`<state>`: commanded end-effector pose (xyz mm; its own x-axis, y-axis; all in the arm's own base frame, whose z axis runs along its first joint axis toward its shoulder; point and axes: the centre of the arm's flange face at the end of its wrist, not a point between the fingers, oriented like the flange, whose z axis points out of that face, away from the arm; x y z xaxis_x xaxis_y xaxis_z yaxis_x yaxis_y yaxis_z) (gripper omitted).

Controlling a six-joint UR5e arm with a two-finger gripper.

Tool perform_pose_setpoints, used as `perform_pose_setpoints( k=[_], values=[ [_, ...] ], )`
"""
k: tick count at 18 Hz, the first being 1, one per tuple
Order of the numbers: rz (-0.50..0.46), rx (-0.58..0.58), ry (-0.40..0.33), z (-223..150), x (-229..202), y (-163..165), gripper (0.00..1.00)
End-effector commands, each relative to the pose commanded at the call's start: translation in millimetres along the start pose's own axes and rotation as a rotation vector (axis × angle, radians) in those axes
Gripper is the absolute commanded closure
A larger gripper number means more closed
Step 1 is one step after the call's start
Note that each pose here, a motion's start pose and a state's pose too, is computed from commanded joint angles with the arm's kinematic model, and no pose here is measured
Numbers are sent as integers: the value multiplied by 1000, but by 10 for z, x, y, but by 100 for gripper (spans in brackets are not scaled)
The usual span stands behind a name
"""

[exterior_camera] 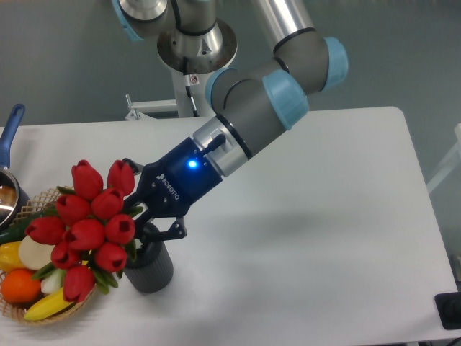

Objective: Insert the flowers into the vase
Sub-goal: 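Lower the tulip stems into the vase opening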

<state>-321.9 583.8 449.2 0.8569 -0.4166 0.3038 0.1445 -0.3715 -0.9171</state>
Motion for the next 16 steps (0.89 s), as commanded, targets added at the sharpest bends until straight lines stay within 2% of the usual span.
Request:
perform_pose_setpoints(
  k=[6,9,12,16],
  values=[
    [-5,-10,2,47,-78,142,85],
    [-1,-23,10,78,-79,407,85],
    [34,-37,19,82,-50,763,79],
    [32,-45,17,37,-43,1024,76]
  ],
)
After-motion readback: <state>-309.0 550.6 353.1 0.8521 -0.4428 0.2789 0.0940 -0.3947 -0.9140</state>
